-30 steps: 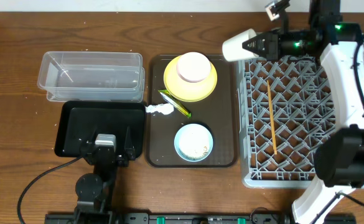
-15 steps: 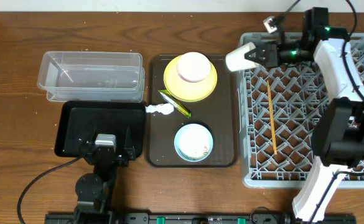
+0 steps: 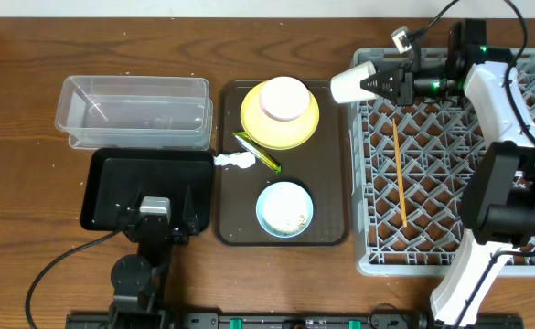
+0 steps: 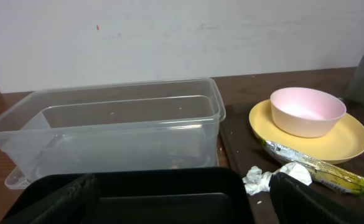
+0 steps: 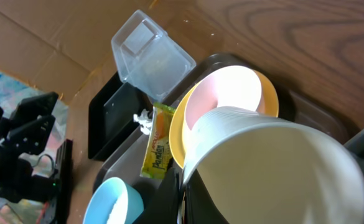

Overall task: Sort waste into correct bins and load items into the dishwasher rack
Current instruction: 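Lower the white cup onto the dish rack and release it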

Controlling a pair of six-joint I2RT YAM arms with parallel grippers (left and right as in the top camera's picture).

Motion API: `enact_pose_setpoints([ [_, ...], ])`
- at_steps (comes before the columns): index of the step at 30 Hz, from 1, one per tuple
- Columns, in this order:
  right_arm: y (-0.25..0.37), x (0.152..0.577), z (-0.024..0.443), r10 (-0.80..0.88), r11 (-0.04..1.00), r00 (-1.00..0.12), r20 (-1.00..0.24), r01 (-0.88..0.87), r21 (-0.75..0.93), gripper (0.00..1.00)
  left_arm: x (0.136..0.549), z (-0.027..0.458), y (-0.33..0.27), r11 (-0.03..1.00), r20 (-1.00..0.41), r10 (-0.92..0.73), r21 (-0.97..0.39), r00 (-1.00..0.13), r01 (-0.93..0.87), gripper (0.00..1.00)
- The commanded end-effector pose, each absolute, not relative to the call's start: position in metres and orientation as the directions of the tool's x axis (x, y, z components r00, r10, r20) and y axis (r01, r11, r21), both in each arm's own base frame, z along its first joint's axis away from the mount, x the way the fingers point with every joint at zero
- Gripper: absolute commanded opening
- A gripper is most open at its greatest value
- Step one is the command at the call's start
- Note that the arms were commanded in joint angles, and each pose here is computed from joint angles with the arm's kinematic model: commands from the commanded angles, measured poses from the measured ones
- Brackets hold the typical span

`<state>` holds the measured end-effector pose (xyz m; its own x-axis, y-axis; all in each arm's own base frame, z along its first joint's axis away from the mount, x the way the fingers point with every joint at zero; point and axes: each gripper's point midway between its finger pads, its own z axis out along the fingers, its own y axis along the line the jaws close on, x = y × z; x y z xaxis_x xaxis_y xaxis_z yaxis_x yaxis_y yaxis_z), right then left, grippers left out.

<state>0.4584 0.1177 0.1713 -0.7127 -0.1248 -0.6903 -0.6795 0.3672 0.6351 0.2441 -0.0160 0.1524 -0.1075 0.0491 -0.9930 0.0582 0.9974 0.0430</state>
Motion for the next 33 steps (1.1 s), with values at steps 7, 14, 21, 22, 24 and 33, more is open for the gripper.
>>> enact_pose_setpoints([
  [7, 0.121, 0.450, 0.153, -0.095, 0.309, -0.698, -0.709, -0.698, 0.646, 0.01, 0.244, 0.134, -0.012, 0.998, -0.985, 0.061, 0.055, -0.163, 0.039, 0.90],
  [14, 0.104, 0.450, 0.143, -0.070, 0.337, -0.712, -0.699, -0.676, 0.655, 0.01, 0.244, 0.134, -0.012, 0.998, -0.985, 0.061, 0.055, -0.163, 0.039, 0.90],
  [21, 0.085, 0.449, 0.131, -0.036, 0.365, -0.728, -0.684, -0.647, 0.669, 0.04, 0.244, 0.134, -0.012, 0.998, -0.985, 0.061, 0.055, -0.163, 0.039, 0.90],
  [22, 0.083, 0.448, 0.129, -0.032, 0.368, -0.731, -0.682, -0.643, 0.671, 0.06, 0.244, 0.134, -0.012, 0.998, -0.985, 0.061, 0.055, -0.163, 0.039, 0.90],
  [24, 0.079, 0.446, 0.123, -0.029, 0.378, -0.736, -0.676, -0.634, 0.674, 0.09, 0.244, 0.134, -0.012, 0.998, -0.985, 0.061, 0.055, -0.163, 0.039, 0.90],
  [33, 0.073, 0.443, 0.111, -0.021, 0.396, -0.744, -0.668, -0.620, 0.678, 0.14, 0.244, 0.134, -0.012, 0.998, -0.985, 0.061, 0.055, -0.163, 0.039, 0.90],
])
